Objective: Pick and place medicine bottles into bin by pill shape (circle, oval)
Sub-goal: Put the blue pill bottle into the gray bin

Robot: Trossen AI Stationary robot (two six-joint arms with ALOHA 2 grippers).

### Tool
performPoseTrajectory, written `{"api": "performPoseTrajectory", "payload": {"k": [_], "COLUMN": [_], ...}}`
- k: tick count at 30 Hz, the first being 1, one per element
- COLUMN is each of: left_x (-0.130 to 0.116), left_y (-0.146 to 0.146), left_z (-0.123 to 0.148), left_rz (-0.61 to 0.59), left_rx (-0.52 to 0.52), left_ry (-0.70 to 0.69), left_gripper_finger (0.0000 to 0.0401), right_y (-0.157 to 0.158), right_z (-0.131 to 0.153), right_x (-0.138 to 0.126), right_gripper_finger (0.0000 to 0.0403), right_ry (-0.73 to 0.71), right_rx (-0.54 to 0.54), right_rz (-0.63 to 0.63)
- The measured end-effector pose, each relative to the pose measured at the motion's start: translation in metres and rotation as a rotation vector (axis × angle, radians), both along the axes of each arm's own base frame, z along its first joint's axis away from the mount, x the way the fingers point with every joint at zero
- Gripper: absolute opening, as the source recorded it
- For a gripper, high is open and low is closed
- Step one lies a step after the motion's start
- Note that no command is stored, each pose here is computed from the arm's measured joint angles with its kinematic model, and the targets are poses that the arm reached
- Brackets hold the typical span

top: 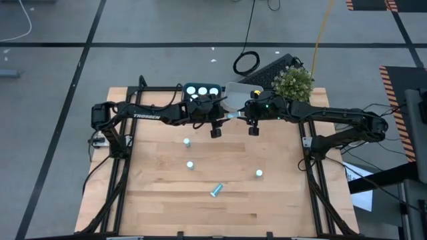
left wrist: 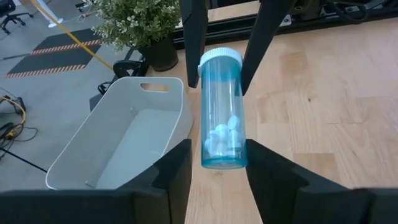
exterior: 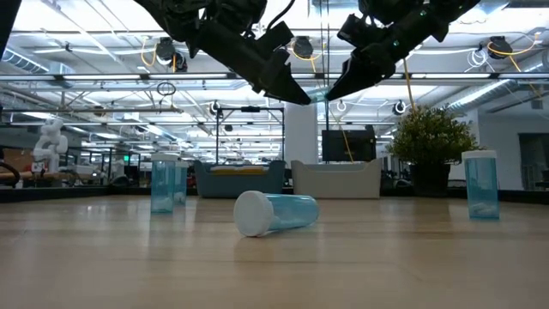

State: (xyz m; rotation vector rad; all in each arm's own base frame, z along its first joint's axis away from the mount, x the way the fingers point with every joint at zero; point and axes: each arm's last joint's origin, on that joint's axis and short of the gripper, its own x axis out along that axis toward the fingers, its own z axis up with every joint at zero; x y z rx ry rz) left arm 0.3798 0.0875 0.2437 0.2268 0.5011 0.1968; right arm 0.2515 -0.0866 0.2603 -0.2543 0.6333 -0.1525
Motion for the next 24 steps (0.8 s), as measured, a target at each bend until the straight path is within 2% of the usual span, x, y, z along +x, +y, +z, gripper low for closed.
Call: {"api": "performPoseTrajectory", "payload": {"k": [24], "left_x": [0.0002], "left_y": [-0.0008], "left_z": [-0.0001], "left_rz": [0.012], "left_rx": [-0.012], "left_ry": [-0.003], "left_gripper_finger": [0.0147], "right_y": [-0.0002], "right_z": [0.0008], "right_x": [0.0005], "right_gripper_finger": [0.0114], "right_ry": [-0.009], "right_rx": [-0.004], "right_rz": [-0.001]}}
